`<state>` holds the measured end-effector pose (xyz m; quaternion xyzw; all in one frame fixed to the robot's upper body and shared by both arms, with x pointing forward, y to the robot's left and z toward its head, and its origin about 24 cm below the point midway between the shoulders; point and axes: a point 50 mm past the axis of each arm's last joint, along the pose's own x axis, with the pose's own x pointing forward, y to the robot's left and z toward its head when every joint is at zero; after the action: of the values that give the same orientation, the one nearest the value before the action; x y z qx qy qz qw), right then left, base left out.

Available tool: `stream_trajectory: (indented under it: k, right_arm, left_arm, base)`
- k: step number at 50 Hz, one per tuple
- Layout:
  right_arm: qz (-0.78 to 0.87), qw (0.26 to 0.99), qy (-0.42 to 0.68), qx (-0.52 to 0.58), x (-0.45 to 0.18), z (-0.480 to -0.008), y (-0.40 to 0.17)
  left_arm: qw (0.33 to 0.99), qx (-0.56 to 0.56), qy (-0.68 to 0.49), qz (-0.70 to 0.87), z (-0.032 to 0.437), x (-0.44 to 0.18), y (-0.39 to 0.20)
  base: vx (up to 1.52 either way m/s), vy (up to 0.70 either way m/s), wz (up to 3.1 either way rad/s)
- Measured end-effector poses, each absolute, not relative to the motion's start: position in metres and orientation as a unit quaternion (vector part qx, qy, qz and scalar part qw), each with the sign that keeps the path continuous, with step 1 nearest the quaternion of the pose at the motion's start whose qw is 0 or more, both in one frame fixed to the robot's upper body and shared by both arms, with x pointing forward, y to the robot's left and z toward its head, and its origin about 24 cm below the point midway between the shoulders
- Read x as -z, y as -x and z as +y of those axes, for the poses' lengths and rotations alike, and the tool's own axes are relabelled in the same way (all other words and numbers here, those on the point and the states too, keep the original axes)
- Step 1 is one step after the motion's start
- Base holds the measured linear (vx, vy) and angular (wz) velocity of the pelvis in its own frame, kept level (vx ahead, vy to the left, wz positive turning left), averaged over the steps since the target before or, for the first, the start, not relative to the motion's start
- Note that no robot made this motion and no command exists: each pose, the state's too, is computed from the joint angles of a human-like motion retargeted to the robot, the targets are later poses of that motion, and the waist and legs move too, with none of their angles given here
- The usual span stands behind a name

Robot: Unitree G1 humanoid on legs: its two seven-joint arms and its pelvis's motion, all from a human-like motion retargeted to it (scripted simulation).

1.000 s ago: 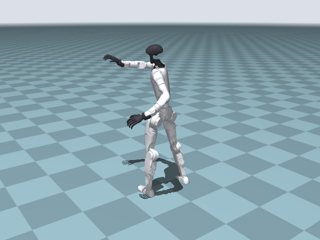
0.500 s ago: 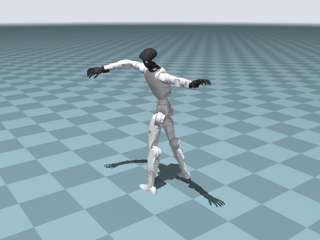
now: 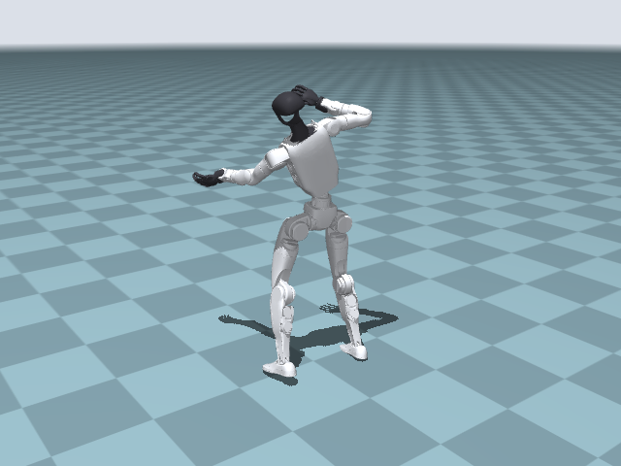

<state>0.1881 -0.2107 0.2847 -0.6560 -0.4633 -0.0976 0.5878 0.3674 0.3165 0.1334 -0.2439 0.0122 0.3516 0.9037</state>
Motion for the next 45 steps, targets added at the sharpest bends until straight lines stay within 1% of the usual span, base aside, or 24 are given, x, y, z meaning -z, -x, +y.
stream_trajectory:
  k: [2,3,4,6,8,10,12,14,16,19,21,23,25,27,29,32,37,41,45]
  right_arm:
    - [-0.442,0.591,0.664,0.123,-0.293,-0.222,-0.190]
    - [-0.430,0.590,0.668,0.142,-0.298,-0.231,-0.190]
    - [-0.417,0.589,0.672,0.166,-0.302,-0.240,-0.190]
    - [-0.386,0.588,0.677,0.217,-0.308,-0.264,-0.186]
    - [-0.348,0.592,0.676,0.266,-0.310,-0.289,-0.179]
    - [-0.307,0.600,0.674,0.302,-0.307,-0.313,-0.170]
    - [-0.273,0.617,0.667,0.317,-0.300,-0.330,-0.161]
    - [-0.243,0.627,0.663,0.330,-0.294,-0.342,-0.153]
    - [-0.226,0.644,0.653,0.329,-0.285,-0.348,-0.149]
    - [-0.214,0.668,0.636,0.321,-0.272,-0.350,-0.150]
    - [-0.208,0.684,0.624,0.315,-0.263,-0.351,-0.154]
    - [-0.186,0.702,0.616,0.305,-0.250,-0.353,-0.162]
    - [-0.133,0.726,0.611,0.286,-0.233,-0.361,-0.181]
    - [-0.126,0.749,0.588,0.279,-0.220,-0.361,-0.187]
    - [-0.111,0.780,0.553,0.272,-0.205,-0.362,-0.192]
    - [-0.078,0.824,0.497,0.260,-0.178,-0.364,-0.196]
    - [0.010,0.886,0.390,0.250,-0.119,-0.367,-0.196]
    - [0.108,0.915,0.281,0.269,-0.058,-0.367,-0.191]
    - [0.201,0.908,0.214,0.298,-0.002,-0.358,-0.186]
  left_arm:
    - [0.960,-0.205,0.169,-0.082,0.265,-0.216,-0.401]
    - [0.972,-0.138,0.130,-0.138,0.241,-0.262,-0.406]
    - [0.973,-0.078,0.093,-0.195,0.218,-0.307,-0.405]
    - [0.951,0.026,0.019,-0.307,0.175,-0.389,-0.383]
    - [0.906,0.099,-0.061,-0.407,0.136,-0.450,-0.347]
    - [0.846,0.136,-0.157,-0.492,0.102,-0.490,-0.307]
    - [0.768,0.136,-0.274,-0.562,0.074,-0.515,-0.269]
    - [0.694,0.116,-0.363,-0.611,0.052,-0.530,-0.238]
    - [0.613,0.089,-0.442,-0.649,0.034,-0.535,-0.213]
    - [0.507,0.072,-0.519,-0.685,0.013,-0.527,-0.188]
    - [0.449,0.082,-0.550,-0.700,0.002,-0.515,-0.177]
    - [0.411,0.108,-0.559,-0.712,-0.006,-0.501,-0.166]
    - [0.429,0.190,-0.516,-0.716,-0.011,-0.486,-0.151]
    - [0.379,0.170,-0.555,-0.721,-0.011,-0.478,-0.149]
    - [0.352,0.177,-0.569,-0.722,-0.013,-0.466,-0.148]
    - [0.320,0.182,-0.583,-0.724,-0.016,-0.450,-0.149]
    - [0.290,0.193,-0.586,-0.731,-0.020,-0.430,-0.153]
    - [0.313,0.227,-0.566,-0.728,-0.022,-0.413,-0.161]
    - [0.362,0.266,-0.538,-0.713,-0.019,-0.395,-0.174]
  base:
    - [0.02,-0.10,-1.04]
    - [0.03,-0.10,-1.08]
    - [0.03,-0.10,-1.11]
    - [0.03,-0.09,-1.14]
    - [0.03,-0.07,-1.16]
    - [0.03,-0.05,-1.17]
    - [0.03,-0.04,-1.15]
    - [0.02,-0.03,-1.05]
    - [0.01,-0.03,-1.07]
    - [0.00,-0.04,-1.02]
    - [-0.01,-0.04,-0.88]
    - [-0.02,-0.05,-0.77]
    - [-0.03,-0.05,-0.67]
    - [-0.01,-0.02,-0.19]
    - [0.00,0.00,0.00]
    - [-0.03,-0.05,0.28]
    - [-0.06,-0.01,0.52]
    - [-0.07,-0.02,0.75]
    - [-0.09,0.02,0.90]
